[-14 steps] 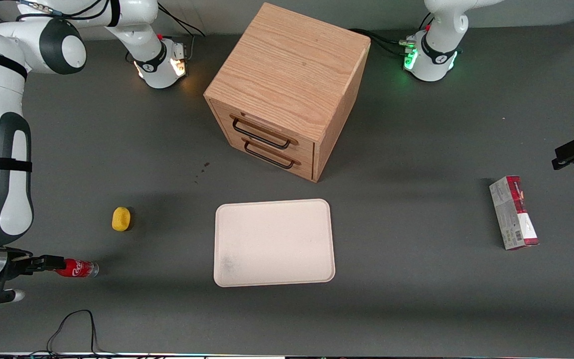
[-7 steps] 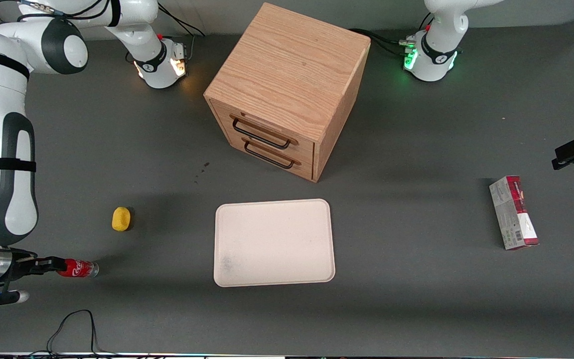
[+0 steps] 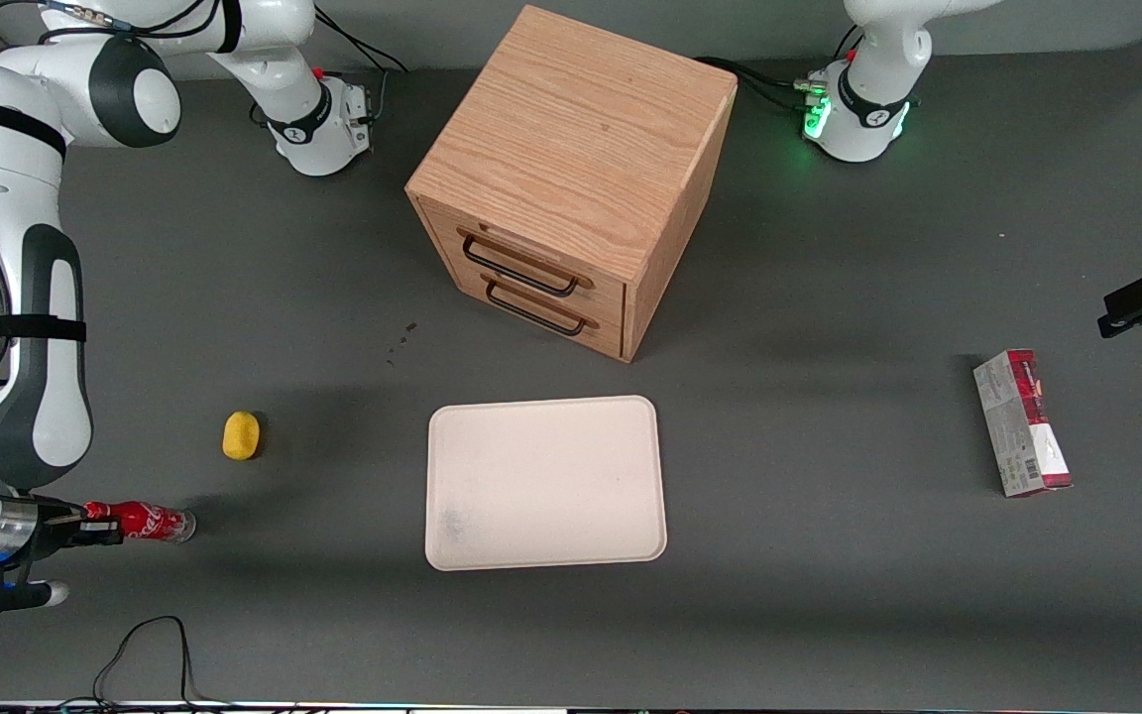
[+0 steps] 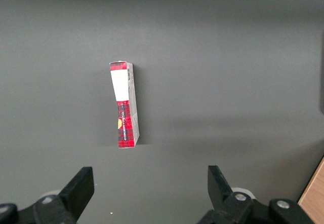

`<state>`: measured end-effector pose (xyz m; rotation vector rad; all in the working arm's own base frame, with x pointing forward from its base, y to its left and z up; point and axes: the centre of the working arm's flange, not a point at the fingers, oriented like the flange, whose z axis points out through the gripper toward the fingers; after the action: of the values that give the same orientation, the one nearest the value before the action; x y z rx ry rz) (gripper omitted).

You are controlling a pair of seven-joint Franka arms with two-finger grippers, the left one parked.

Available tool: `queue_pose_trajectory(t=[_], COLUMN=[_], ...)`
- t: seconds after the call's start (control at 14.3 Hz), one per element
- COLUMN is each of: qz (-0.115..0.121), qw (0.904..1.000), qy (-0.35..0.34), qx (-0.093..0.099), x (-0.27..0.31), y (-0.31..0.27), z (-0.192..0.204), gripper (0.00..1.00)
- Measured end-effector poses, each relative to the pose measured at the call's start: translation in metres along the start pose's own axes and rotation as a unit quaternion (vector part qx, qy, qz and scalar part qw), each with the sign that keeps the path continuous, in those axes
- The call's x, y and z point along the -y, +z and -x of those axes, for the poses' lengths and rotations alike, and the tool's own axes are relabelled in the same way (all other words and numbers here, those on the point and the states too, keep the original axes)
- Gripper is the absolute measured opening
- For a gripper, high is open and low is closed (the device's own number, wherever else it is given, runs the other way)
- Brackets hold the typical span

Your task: Place coke bottle on tray

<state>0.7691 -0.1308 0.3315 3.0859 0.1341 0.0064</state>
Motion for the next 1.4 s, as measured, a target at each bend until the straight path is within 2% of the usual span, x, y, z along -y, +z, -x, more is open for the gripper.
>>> queue_pose_trajectory(t=[0.07,0.49,0.56,1.19,1.26,1.4], qz=[0.000,0.001,0.001,0.009,0.009,0.009], qw=[1.0000,1.0000,1.0000,1.0000,1.0000,1.0000], qy=[0.000,0.000,0.000,-0.002,-0.002,-0.002], qx=[0.000,0.000,0.000,0.002,0.002,0.002], x=[0.0000,-0.0009,-0.0009,-0.0022,-0.0022,-0.0022], y=[0.0000,0.0000,0.0000,-0.0003,-0.0003,-0.0003], z=[0.0000,0.0002,0.0002,0.0004,0.0004,0.0005], gripper=[0.01,0.01,0.06,0.94,1.00,1.00])
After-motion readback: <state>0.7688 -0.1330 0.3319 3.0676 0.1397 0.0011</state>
